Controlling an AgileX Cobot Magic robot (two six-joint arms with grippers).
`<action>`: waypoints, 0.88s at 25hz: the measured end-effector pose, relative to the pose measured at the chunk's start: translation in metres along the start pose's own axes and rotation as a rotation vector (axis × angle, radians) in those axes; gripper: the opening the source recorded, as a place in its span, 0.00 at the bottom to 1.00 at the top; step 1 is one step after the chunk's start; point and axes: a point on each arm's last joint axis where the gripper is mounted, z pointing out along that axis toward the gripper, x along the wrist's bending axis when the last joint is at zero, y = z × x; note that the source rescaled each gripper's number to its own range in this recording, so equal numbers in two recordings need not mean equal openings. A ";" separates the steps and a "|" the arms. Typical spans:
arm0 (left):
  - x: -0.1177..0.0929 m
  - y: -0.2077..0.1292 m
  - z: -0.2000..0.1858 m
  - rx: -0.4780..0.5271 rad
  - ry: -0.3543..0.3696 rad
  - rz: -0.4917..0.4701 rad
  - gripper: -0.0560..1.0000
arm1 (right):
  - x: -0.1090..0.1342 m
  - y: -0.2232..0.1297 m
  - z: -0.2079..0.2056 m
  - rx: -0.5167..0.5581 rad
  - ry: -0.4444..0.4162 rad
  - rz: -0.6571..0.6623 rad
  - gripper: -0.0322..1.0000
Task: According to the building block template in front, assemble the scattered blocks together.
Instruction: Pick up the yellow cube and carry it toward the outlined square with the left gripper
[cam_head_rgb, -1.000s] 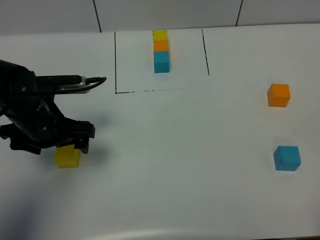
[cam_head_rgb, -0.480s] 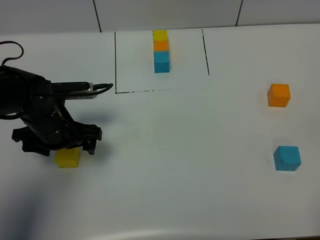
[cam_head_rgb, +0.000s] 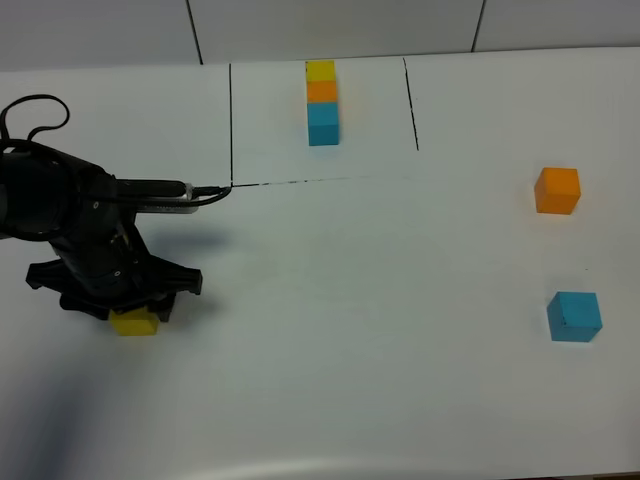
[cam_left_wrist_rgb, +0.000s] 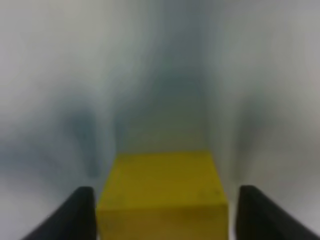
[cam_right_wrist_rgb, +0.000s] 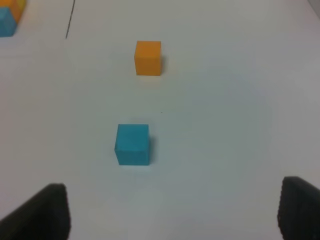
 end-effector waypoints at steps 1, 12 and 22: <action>0.000 0.000 0.000 0.001 0.002 0.001 0.05 | 0.000 0.000 0.000 0.000 0.000 0.000 0.71; -0.007 0.029 -0.032 -0.019 -0.007 0.283 0.06 | 0.000 0.000 0.000 0.000 0.000 0.000 0.71; -0.072 0.070 -0.055 -0.005 -0.045 0.936 0.06 | 0.000 0.000 0.000 0.000 0.000 0.000 0.71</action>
